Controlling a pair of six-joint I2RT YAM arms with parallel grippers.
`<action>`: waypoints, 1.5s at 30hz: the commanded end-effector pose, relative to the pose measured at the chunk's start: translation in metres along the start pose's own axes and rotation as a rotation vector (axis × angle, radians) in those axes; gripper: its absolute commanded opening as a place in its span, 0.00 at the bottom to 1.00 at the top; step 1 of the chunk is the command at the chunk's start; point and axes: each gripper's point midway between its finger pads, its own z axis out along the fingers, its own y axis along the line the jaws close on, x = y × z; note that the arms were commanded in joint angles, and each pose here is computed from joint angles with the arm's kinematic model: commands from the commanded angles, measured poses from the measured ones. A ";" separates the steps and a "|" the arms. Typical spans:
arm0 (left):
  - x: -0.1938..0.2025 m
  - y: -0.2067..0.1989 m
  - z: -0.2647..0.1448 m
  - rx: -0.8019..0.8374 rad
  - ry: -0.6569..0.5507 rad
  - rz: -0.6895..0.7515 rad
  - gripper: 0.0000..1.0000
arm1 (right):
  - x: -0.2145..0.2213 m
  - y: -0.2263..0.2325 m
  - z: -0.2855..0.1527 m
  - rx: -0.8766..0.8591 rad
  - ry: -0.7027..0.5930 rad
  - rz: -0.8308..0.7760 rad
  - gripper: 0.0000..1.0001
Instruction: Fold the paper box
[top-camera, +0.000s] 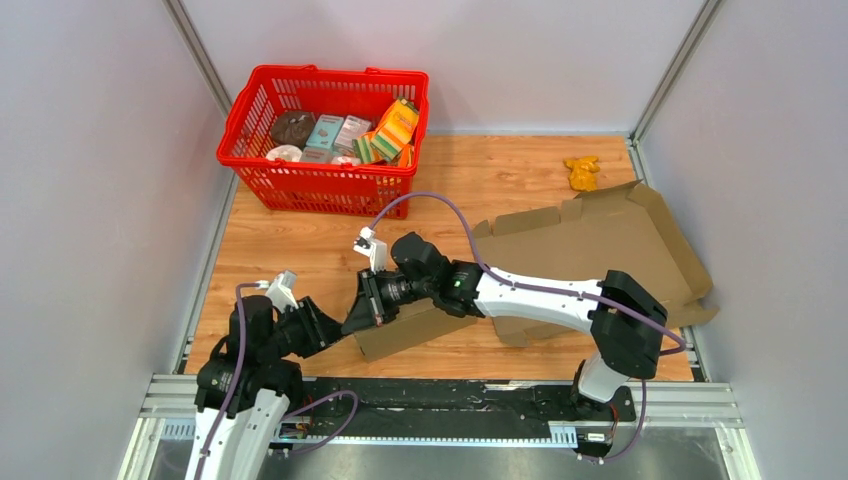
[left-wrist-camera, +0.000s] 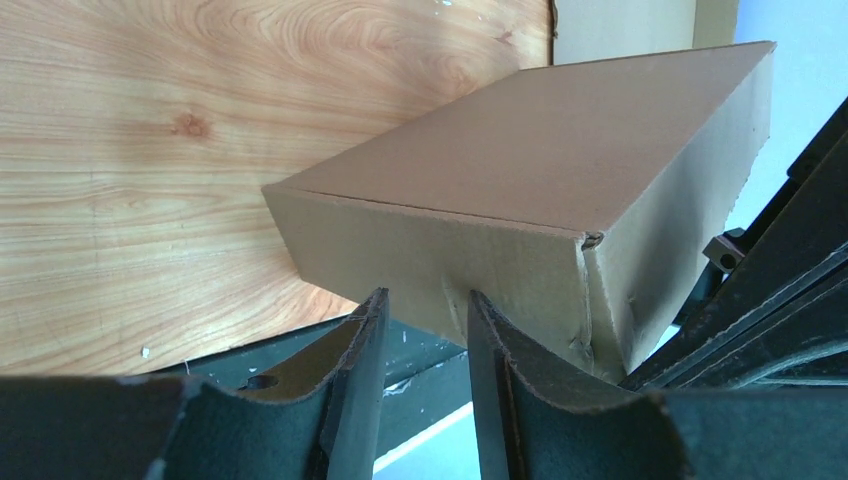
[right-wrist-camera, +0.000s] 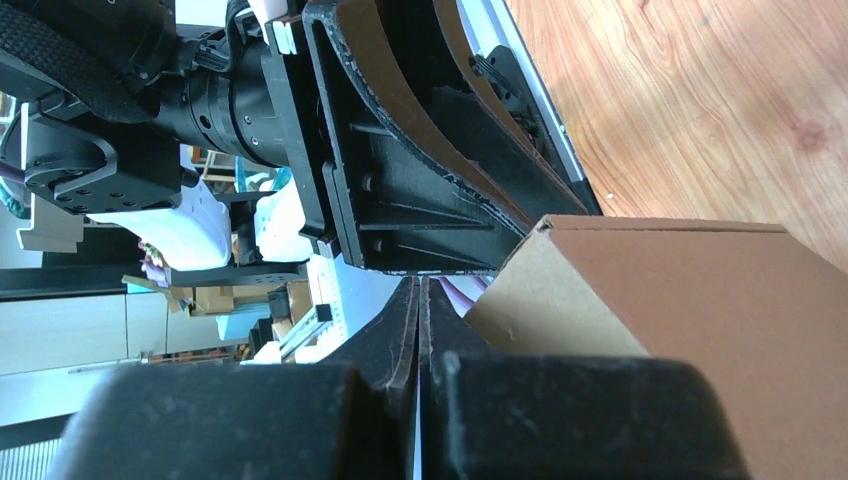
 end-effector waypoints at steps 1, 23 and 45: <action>-0.006 -0.010 0.003 0.046 -0.012 0.002 0.43 | 0.006 -0.022 0.009 0.038 0.010 0.014 0.00; -0.006 -0.007 0.003 0.031 -0.014 0.011 0.44 | 0.014 -0.028 -0.001 0.046 0.008 0.034 0.00; -0.019 -0.065 -0.042 0.179 -0.067 0.095 0.77 | -0.051 -0.072 -0.247 0.377 -0.344 -0.031 0.86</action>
